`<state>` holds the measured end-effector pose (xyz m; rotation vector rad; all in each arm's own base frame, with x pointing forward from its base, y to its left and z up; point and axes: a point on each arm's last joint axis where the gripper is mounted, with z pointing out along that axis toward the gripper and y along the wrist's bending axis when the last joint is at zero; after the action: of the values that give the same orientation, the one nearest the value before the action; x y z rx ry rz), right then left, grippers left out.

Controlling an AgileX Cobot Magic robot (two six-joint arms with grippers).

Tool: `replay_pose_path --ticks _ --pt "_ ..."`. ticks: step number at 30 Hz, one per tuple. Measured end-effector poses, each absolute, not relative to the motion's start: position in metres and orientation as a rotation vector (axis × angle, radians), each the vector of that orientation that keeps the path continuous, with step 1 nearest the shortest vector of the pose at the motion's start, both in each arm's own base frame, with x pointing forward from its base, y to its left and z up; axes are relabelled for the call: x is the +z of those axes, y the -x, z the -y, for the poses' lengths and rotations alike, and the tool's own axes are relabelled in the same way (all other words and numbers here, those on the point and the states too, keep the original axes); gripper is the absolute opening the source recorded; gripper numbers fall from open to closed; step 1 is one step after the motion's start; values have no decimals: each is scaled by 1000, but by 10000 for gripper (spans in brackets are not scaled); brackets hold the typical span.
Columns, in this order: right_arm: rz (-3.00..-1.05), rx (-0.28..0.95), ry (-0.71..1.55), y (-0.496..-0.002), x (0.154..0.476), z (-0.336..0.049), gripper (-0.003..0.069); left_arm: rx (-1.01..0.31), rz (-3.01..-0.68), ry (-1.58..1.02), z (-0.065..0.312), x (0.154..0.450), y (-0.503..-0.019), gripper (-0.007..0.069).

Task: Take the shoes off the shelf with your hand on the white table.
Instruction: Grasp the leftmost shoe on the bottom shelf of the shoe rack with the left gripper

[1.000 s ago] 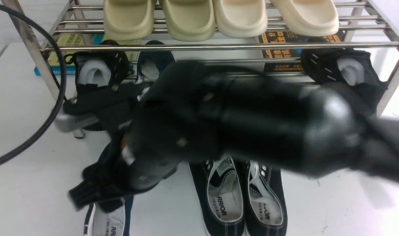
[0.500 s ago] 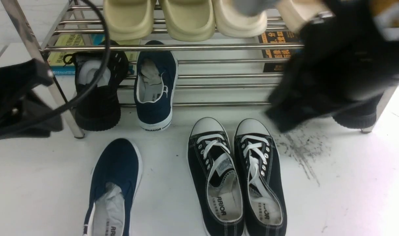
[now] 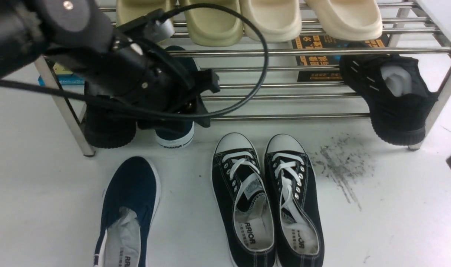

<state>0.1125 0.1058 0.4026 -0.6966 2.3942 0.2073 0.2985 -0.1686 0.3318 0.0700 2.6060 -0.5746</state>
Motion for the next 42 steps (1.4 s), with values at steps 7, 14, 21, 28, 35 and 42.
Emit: replay_pose_path --ticks 7,14,21,28,35,42 --pt "-2382 222 676 -104 401 -95 -15 -293 -2537 -79 194 325 -331 356" --pt "-2387 224 653 -103 401 -94 -15 -84 -2467 -90 208 302 -349 356" --pt "-2388 223 640 -104 401 -94 -13 7 -2461 -68 210 281 -362 356" --pt "-2392 232 639 -103 401 -94 -10 33 -2468 -112 217 255 -373 347" --pt "-2394 237 640 -103 401 -94 -8 30 -2480 -105 218 253 -373 89" --pt "-2396 241 640 -103 401 -95 -5 -146 -2625 34 213 290 -339 41"
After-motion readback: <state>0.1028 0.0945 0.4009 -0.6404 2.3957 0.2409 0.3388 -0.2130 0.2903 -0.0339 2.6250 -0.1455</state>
